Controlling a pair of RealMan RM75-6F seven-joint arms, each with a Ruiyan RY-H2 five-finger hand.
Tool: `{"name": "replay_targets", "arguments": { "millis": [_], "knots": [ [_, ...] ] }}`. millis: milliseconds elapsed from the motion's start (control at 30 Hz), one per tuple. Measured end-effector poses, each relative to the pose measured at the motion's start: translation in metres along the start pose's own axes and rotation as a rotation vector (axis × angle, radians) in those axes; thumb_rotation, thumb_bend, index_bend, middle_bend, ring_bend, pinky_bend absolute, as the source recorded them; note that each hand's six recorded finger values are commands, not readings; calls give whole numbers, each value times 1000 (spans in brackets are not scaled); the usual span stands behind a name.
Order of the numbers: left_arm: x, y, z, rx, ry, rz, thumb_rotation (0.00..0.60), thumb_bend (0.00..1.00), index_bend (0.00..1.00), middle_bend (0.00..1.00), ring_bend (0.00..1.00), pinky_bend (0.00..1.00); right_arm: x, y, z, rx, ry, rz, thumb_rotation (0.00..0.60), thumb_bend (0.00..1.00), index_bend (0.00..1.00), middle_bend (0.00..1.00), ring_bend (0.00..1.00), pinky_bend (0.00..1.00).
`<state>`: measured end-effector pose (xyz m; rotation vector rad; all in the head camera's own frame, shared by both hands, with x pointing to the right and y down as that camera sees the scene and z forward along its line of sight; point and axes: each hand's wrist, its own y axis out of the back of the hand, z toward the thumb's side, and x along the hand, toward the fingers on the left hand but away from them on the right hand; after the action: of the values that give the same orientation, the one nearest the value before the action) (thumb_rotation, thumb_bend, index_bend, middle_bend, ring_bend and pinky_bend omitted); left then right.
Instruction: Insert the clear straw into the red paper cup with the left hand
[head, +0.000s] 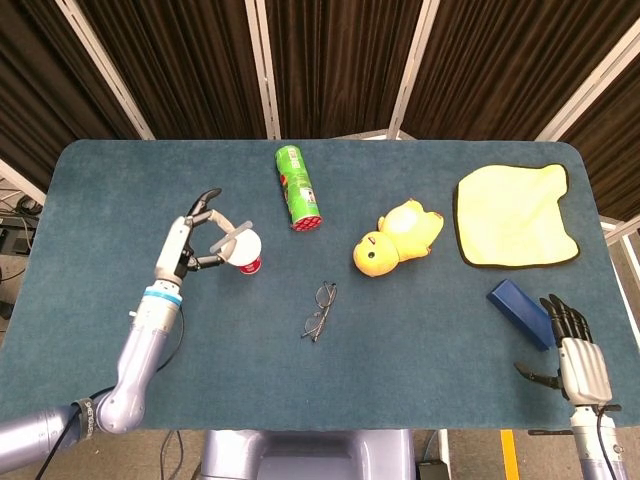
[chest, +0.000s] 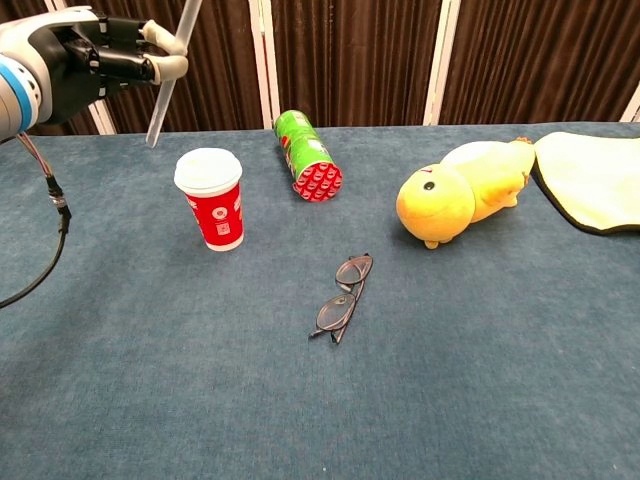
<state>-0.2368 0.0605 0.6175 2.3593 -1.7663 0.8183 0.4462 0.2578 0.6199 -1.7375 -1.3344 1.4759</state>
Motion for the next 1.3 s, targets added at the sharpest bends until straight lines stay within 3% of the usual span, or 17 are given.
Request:
{"name": "replay_targets", "arguments": {
  "millis": [367,667,1300],
  "knots": [
    [18,8,-9,-156,21,-4,600,421,574,74,0,0,-1,-2,-2,-15,-16,15,600,121,0,0,0,0],
    [33,13,-23,-171,35,2,600,422,575,77,0,0,-1,-2,-3,-21,-18,20,600,120,0,0,0,0],
    [45,-3,-39,-204,51,-59,600,422,575,77,0,0,-2,-3,-3,-25,-26,24,600,121,0,0,0,0]
  ]
}}
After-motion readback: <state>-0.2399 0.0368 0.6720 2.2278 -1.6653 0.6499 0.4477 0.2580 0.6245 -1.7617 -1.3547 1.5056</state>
